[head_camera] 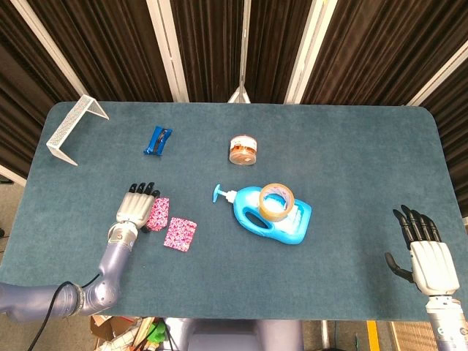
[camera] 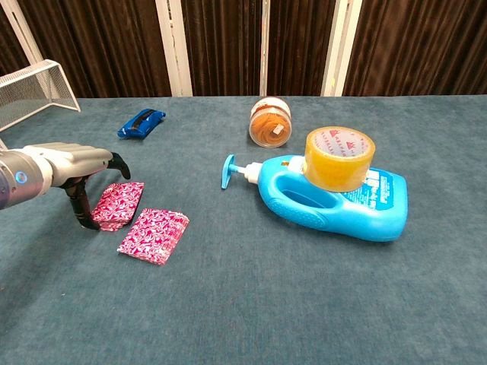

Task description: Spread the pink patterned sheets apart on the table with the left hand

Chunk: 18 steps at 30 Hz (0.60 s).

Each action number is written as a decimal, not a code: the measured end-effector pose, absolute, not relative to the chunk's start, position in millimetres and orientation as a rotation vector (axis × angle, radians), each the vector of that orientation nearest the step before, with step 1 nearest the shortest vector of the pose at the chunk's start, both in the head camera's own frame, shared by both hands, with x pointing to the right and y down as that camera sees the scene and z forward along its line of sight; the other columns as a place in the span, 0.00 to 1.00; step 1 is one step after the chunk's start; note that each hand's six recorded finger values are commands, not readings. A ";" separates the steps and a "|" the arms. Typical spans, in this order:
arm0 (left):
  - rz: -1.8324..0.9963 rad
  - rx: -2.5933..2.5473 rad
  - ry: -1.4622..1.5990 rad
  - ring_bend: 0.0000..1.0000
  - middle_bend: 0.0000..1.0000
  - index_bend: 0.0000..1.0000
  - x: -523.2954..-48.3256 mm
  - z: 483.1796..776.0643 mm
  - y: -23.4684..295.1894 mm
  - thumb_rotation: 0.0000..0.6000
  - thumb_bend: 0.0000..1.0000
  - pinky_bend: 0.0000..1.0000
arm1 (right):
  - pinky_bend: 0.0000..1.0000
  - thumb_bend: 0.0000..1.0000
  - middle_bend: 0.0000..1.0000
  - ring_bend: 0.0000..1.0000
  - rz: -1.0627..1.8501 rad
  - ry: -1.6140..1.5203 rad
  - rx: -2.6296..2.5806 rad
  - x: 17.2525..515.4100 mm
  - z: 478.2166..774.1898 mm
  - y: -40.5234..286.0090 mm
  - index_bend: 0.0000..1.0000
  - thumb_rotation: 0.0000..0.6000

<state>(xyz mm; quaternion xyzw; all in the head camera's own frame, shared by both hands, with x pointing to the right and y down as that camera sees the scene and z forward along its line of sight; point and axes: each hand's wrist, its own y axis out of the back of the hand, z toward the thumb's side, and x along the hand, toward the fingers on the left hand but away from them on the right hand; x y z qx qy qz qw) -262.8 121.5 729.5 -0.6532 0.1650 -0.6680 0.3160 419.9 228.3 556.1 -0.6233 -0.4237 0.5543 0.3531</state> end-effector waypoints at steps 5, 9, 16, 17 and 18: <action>-1.757 -1.728 0.433 0.00 0.00 0.41 -258.9 732.2 122.5 1.00 0.35 0.00 | 0.09 0.36 0.00 0.00 1.433 -1.097 -1.612 419.8 556.0 228.1 0.00 1.00; -1.740 -1.737 0.459 0.00 0.00 0.51 -256.2 730.3 121.2 1.00 0.39 0.00 | 0.09 0.36 0.00 0.00 1.432 -1.098 -1.611 419.9 555.6 228.0 0.00 1.00; -1.697 -1.759 0.516 0.00 0.00 0.53 -256.7 721.3 118.4 1.00 0.40 0.00 | 0.09 0.36 0.00 0.00 1.434 -1.096 -1.614 419.7 555.8 227.9 0.00 1.00; -1.695 -1.761 0.521 0.00 0.00 0.53 -257.7 720.1 118.1 1.00 0.40 0.00 | 0.09 0.36 0.00 0.00 1.434 -1.097 -1.613 420.0 555.8 228.4 0.00 1.00; -1.692 -1.765 0.528 0.00 0.00 0.53 -259.0 718.3 117.7 1.00 0.40 0.00 | 0.09 0.36 0.00 0.00 1.434 -1.098 -1.613 420.0 555.9 228.5 0.00 1.00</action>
